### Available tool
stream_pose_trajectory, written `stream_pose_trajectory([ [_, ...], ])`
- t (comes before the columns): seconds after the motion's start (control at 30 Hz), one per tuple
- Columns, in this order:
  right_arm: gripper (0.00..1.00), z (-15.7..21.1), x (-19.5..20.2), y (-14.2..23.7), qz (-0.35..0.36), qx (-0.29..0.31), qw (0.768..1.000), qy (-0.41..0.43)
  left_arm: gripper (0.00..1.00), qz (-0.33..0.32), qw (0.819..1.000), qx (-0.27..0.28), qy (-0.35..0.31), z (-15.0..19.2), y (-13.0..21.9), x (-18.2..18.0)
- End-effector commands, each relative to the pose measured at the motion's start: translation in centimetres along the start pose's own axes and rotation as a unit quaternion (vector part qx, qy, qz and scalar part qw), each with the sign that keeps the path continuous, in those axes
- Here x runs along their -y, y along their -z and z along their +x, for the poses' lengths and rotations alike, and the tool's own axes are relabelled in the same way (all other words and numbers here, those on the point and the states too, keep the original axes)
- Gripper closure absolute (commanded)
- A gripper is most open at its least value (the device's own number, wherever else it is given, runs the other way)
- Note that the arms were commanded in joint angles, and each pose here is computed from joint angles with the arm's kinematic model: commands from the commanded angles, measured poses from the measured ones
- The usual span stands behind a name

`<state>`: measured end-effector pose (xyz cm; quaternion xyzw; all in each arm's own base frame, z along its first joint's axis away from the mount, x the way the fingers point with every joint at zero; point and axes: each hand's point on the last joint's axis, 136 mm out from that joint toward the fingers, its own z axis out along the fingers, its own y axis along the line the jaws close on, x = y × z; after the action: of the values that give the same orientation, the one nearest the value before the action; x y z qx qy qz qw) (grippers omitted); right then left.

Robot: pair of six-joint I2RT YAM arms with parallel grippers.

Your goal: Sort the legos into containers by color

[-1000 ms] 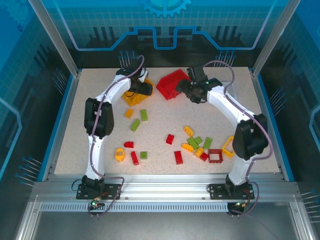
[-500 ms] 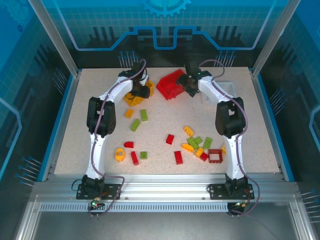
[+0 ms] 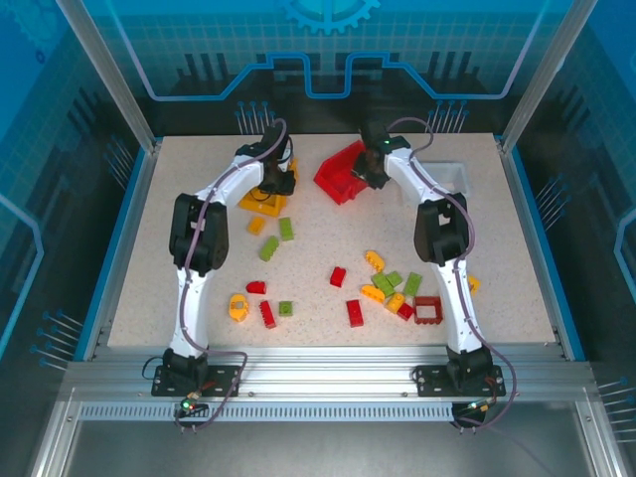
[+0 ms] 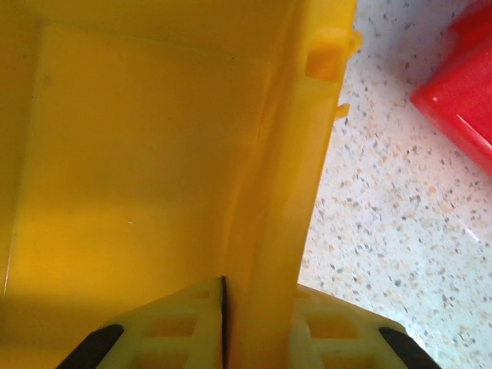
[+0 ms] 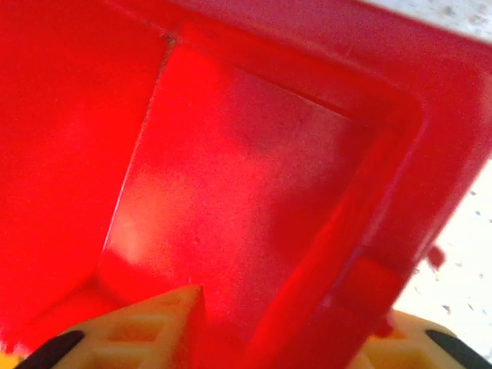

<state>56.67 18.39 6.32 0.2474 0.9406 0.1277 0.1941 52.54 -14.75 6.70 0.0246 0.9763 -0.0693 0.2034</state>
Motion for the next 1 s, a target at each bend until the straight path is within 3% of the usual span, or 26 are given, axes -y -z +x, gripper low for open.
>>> stream_pose_trajectory([
  [0.0,0.68,1.1,-0.1,1.6,0.030,-0.003,0.998,0.061,0.91,0.023,0.997,-0.048,0.051,3.3,0.2,1.6],
  [0.33,0.77,5.9,-0.6,5.8,0.051,-0.006,0.982,0.180,0.95,0.022,0.990,-0.094,0.099,9.4,1.0,2.8],
  [0.53,0.78,9.5,1.4,7.9,0.056,-0.012,0.977,0.208,0.96,0.026,0.987,-0.104,0.118,12.7,2.0,3.7],
  [0.73,0.78,10.4,2.2,8.9,0.046,-0.011,0.976,0.211,0.98,-0.010,0.992,-0.078,0.097,10.2,3.0,2.9],
  [0.97,0.78,9.5,0.3,6.9,0.024,-0.025,0.973,0.226,1.00,-0.042,0.994,-0.066,0.082,5.8,1.5,2.4],
])
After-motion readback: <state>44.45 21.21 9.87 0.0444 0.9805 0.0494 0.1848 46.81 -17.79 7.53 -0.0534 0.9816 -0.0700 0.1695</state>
